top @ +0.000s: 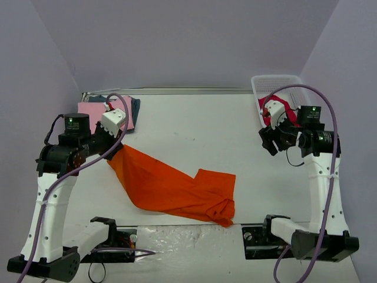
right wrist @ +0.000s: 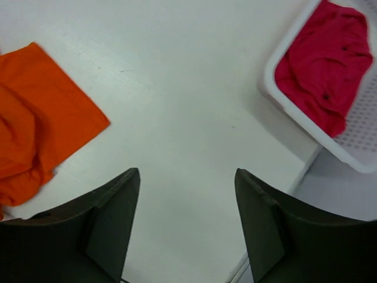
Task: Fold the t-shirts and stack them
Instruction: Flatten out the tshirt
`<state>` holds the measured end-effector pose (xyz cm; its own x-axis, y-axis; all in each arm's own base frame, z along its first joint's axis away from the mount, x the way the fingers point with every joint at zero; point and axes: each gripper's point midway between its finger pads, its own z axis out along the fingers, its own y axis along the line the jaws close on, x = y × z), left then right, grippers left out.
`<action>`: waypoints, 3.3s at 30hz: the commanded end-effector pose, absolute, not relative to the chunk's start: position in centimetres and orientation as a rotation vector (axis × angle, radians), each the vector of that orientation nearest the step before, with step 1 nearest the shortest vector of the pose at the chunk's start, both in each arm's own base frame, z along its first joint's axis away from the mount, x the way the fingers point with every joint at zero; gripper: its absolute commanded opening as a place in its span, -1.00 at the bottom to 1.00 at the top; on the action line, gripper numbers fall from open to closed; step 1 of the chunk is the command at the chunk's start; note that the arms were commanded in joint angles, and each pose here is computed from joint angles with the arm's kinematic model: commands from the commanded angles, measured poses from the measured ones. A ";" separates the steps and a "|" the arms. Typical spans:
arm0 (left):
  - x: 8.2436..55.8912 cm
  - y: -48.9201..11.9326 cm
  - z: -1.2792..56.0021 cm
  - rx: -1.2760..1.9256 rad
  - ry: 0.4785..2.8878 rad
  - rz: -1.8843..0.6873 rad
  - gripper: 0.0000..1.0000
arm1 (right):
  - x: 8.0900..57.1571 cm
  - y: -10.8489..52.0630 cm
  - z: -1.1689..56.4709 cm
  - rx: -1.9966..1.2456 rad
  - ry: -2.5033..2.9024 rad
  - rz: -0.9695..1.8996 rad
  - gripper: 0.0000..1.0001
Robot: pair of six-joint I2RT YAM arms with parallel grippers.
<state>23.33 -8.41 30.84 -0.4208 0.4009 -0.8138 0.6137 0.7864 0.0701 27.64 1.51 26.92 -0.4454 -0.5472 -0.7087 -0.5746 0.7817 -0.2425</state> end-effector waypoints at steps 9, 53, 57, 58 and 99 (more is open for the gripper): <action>22.5 -8.9 29.4 0.790 2.035 -0.329 -0.95 | 23.8 11.1 15.3 -1.283 2.381 0.903 -0.10; 22.0 -8.5 27.2 0.743 2.031 -0.318 -0.95 | 24.2 11.1 2.9 -1.354 2.877 0.611 -0.38; 21.8 -8.4 27.2 0.739 2.029 -0.318 -0.95 | 23.9 10.4 1.9 -1.357 2.911 0.575 -0.38; 21.8 -8.4 27.2 0.738 2.031 -0.321 -0.95 | 23.7 10.3 1.6 -1.362 2.923 0.579 -0.38; 23.6 -7.8 26.9 0.698 2.058 -0.292 -0.95 | 41.5 10.8 8.6 -1.078 2.622 0.377 -1.00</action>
<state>23.13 -7.92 25.06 -0.4657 0.3871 -0.7958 0.5985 0.8002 0.0390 41.45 11.88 5.89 -0.6720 -0.6590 -0.3377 -0.7311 0.6629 0.1612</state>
